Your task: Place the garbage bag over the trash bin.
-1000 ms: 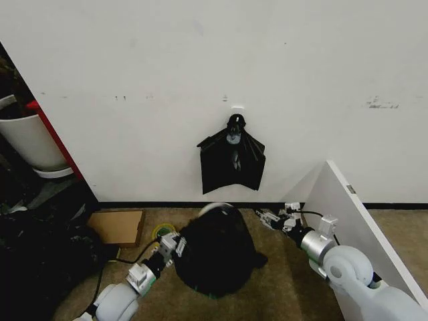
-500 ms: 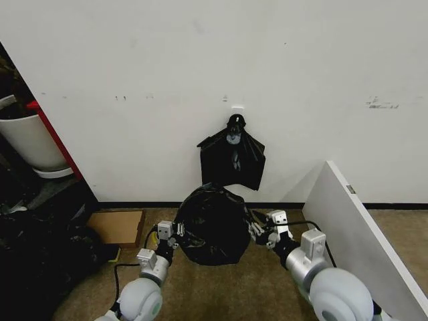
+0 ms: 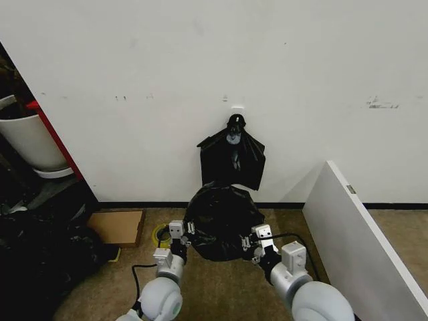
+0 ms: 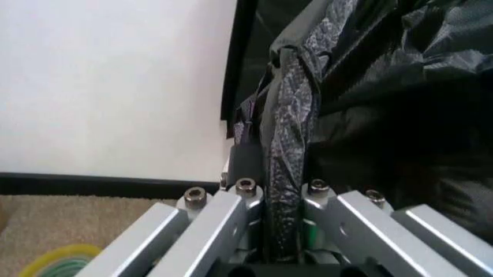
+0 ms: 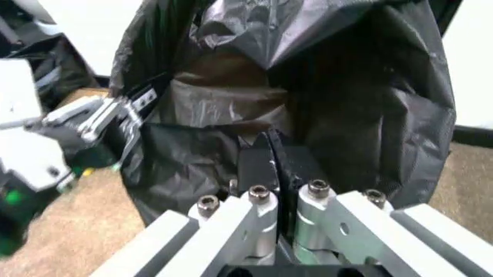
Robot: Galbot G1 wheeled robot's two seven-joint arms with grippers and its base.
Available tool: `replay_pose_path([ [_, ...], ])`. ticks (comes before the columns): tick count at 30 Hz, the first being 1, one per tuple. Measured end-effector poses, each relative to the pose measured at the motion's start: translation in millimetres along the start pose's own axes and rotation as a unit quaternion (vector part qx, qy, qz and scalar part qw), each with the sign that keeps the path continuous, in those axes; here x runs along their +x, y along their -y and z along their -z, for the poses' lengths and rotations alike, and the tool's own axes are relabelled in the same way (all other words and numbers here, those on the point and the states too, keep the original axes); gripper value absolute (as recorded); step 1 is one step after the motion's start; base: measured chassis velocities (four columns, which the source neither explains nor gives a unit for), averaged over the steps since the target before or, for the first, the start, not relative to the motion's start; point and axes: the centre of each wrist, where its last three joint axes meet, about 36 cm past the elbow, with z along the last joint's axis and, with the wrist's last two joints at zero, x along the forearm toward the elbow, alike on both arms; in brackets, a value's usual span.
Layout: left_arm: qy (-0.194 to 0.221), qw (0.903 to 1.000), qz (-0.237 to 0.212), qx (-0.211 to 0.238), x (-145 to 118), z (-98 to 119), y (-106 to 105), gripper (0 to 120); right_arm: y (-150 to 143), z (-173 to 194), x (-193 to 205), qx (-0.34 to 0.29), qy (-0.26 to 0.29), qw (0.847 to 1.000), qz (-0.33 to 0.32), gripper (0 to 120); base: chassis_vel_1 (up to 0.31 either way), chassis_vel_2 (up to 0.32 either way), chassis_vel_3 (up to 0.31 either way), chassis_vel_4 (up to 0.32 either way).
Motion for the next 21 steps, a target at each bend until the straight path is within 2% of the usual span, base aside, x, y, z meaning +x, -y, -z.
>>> replay_pose_path([
  [10,-0.004,1.0,0.001,0.006,-7.9,-11.2,21.0,1,-8.1,-15.7,-29.0,-0.006,-0.026,0.999,-0.038,0,0.0,0.0,0.0,0.0],
  [21,0.008,0.9991,-0.02,-0.038,-6.3,-25.7,31.0,1,-15.7,-18.6,-66.2,0.013,-0.045,0.995,-0.088,0,0.0,0.0,0.0,0.0],
])
